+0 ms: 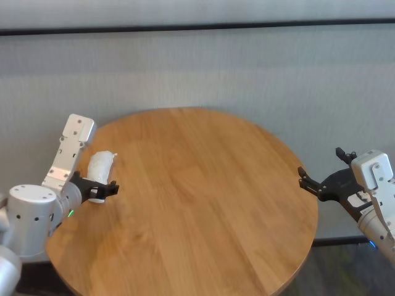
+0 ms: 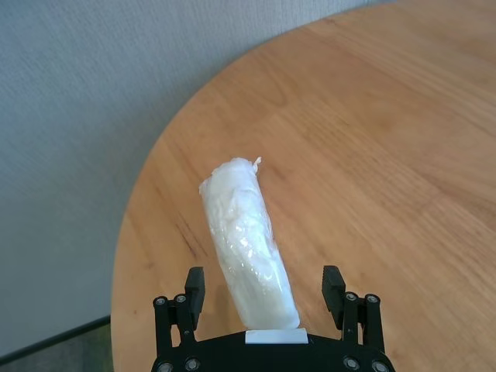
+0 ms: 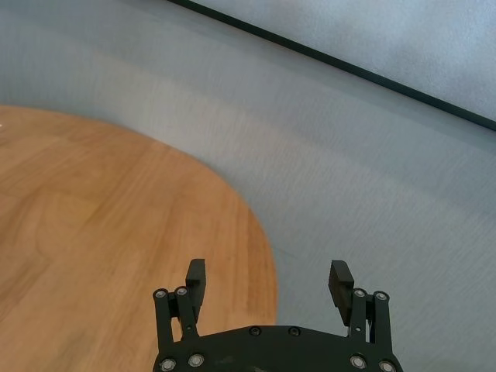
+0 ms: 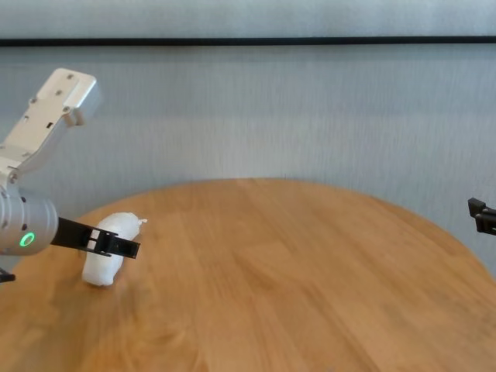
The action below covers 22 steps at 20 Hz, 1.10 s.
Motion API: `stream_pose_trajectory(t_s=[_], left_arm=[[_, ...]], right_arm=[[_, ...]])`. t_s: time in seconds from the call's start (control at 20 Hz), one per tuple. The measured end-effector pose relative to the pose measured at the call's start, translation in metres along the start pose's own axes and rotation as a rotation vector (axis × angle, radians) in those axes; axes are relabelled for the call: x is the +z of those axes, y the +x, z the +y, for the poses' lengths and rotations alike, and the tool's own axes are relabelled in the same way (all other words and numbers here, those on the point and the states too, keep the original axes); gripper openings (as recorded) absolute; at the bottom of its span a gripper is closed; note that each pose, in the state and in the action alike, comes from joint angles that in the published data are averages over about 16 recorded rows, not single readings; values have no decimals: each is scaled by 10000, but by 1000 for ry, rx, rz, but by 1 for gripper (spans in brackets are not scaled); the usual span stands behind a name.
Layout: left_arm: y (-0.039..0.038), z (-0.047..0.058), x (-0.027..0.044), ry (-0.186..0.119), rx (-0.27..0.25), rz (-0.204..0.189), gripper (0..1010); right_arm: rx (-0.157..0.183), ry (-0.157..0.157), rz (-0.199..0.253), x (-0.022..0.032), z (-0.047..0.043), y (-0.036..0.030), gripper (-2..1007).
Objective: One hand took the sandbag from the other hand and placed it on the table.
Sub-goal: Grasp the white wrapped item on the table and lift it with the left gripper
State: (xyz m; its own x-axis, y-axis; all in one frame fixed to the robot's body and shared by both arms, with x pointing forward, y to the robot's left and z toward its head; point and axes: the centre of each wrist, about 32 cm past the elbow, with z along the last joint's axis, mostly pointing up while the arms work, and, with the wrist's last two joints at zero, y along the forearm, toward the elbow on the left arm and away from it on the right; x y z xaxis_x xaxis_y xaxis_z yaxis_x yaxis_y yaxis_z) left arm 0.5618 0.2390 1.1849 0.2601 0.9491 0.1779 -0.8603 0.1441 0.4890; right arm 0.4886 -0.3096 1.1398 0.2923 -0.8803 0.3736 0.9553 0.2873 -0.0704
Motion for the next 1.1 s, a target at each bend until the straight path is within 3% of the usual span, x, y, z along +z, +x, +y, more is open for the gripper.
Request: stream_pose_trajectory(t_s=[0.5,1.1], left_arm=[[-51,-153,-1,-10,21,-1,1002],[-20,-308,-13,-1,35,19,1002]], right_arm=[[0,0,0,0,0,0,1000],[0,0,0,0,0,0,1001]])
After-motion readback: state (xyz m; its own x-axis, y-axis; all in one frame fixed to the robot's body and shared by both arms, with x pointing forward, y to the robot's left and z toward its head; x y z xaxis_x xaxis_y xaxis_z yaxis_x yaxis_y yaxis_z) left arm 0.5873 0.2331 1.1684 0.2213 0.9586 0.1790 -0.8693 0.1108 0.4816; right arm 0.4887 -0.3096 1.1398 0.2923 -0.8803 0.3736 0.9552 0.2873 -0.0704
